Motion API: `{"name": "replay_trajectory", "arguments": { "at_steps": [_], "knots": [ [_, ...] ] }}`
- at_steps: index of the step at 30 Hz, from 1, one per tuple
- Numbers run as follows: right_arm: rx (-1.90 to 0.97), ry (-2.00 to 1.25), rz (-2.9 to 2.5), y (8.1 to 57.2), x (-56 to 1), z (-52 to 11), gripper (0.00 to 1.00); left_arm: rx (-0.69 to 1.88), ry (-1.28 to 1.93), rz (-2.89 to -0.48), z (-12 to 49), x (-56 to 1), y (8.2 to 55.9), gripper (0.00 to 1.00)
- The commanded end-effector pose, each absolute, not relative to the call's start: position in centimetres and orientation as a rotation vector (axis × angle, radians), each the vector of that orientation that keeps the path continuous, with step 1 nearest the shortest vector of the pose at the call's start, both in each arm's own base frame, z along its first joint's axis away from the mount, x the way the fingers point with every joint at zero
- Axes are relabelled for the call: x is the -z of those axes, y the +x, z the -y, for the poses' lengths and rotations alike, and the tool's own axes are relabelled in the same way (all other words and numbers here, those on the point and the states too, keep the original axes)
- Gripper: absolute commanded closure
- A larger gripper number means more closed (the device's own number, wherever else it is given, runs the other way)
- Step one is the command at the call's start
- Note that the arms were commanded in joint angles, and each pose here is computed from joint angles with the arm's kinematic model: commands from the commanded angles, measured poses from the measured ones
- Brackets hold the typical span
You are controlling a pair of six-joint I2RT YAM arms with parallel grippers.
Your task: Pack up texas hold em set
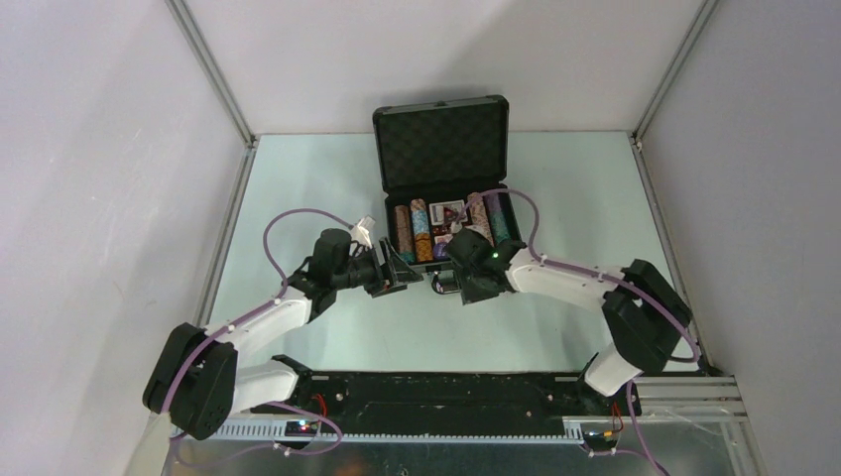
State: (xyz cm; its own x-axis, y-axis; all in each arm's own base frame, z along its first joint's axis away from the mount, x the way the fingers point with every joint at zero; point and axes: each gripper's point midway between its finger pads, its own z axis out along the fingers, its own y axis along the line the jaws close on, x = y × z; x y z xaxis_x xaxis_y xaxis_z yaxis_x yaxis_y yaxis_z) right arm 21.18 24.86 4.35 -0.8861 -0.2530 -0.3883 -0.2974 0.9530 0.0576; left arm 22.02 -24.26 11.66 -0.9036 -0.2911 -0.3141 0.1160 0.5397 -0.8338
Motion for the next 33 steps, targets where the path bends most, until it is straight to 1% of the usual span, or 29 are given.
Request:
{"name": "replay_trajectory", "arguments": {
  "at_steps": [1,5,10,12,16,19,21,23,24,26,33],
  "knots": [
    [-0.213,-0.358,-2.636,22.9,-8.0,-24.3,0.62,1.345,-0.114,-2.313,24.8,-13.0,22.7,0.28],
    [-0.220,-0.324,-2.620,24.2,-9.3,-23.6,0.60,1.349,-0.111,-2.313,24.9,-13.1,22.7,0.28],
    [-0.156,-0.243,-2.641,25.2,-8.5,-21.1,0.54,1.352,-0.109,-2.308,24.9,-13.3,22.7,0.28],
    [-0.148,-0.189,-2.652,25.6,-7.9,-19.6,0.52,1.352,-0.104,-2.305,24.9,-13.4,22.7,0.28],
    [-0.105,-0.031,-2.660,26.6,-7.0,-15.7,0.45,1.349,-0.097,-2.299,24.9,-13.5,22.7,0.28],
    [-0.072,0.106,-2.658,27.6,-6.8,-12.8,0.44,1.343,-0.082,-2.295,25.1,-13.6,22.6,0.28],
    [-0.047,0.171,-2.655,28.0,-6.5,-11.4,0.46,1.338,-0.058,-2.295,25.5,-13.6,22.4,0.28],
    [-0.050,0.237,-2.650,28.4,-6.1,-10.3,0.52,1.322,-0.028,-2.300,26.1,-13.6,22.1,0.28],
    [-0.045,0.279,-2.648,28.6,-5.8,-9.4,0.57,1.323,-0.002,-2.306,26.7,-13.6,21.7,0.28],
    [-0.068,0.342,-2.636,29.1,-5.6,-8.3,0.62,1.304,0.034,-2.324,27.6,-13.2,21.1,0.28],
    [-0.100,0.435,-2.621,31.3,-4.7,-6.6,0.74,1.242,0.110,-2.411,30.0,-10.7,19.6,0.29]
  ]
}}
